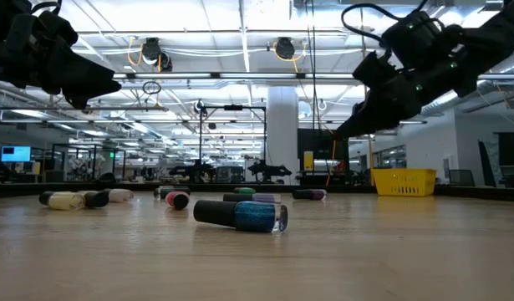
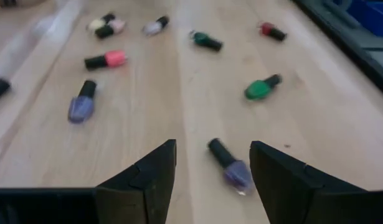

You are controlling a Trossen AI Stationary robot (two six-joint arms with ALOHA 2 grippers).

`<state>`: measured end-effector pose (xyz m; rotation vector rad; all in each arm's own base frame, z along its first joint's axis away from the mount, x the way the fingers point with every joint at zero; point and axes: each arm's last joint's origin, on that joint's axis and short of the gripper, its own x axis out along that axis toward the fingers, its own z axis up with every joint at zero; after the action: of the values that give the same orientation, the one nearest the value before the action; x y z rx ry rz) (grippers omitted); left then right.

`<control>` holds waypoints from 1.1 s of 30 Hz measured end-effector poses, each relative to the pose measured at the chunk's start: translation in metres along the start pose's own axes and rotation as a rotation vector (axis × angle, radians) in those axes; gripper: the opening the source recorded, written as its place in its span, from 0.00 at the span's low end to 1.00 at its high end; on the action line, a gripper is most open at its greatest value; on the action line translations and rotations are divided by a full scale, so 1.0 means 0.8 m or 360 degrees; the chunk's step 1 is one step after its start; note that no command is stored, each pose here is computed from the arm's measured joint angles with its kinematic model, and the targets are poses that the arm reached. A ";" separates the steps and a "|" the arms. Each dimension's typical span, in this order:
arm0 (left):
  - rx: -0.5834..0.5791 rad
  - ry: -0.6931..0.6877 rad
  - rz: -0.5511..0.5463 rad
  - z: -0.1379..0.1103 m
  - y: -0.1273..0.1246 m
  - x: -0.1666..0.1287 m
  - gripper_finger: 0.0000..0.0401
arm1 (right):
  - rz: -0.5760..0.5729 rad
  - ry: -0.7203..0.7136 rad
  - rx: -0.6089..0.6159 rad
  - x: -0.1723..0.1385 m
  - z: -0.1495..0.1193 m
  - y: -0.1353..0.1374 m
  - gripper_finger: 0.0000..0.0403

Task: Pick & Place Nail Polish
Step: Put the purple nail polish bottle into the yellow bin

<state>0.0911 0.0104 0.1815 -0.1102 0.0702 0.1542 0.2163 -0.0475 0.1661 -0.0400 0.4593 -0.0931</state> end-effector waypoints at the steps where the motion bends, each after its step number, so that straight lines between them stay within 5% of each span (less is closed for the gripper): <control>1: 0.0000 0.0000 0.0000 0.000 0.000 0.000 0.44 | 0.0011 0.0003 -0.0018 0.005 -0.002 0.003 0.49; 17: 0.0000 -0.0001 0.0000 0.000 0.000 0.000 0.44 | 0.0078 0.0650 -0.0279 0.080 0.014 -0.031 0.48; 33: 0.0000 -0.0001 0.0000 0.000 0.000 0.000 0.44 | 0.0174 0.0785 -0.0303 0.114 -0.007 -0.052 0.47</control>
<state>0.0911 0.0104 0.1816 -0.1103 0.0696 0.1539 0.2917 -0.0981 0.1231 -0.1811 0.9613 0.0511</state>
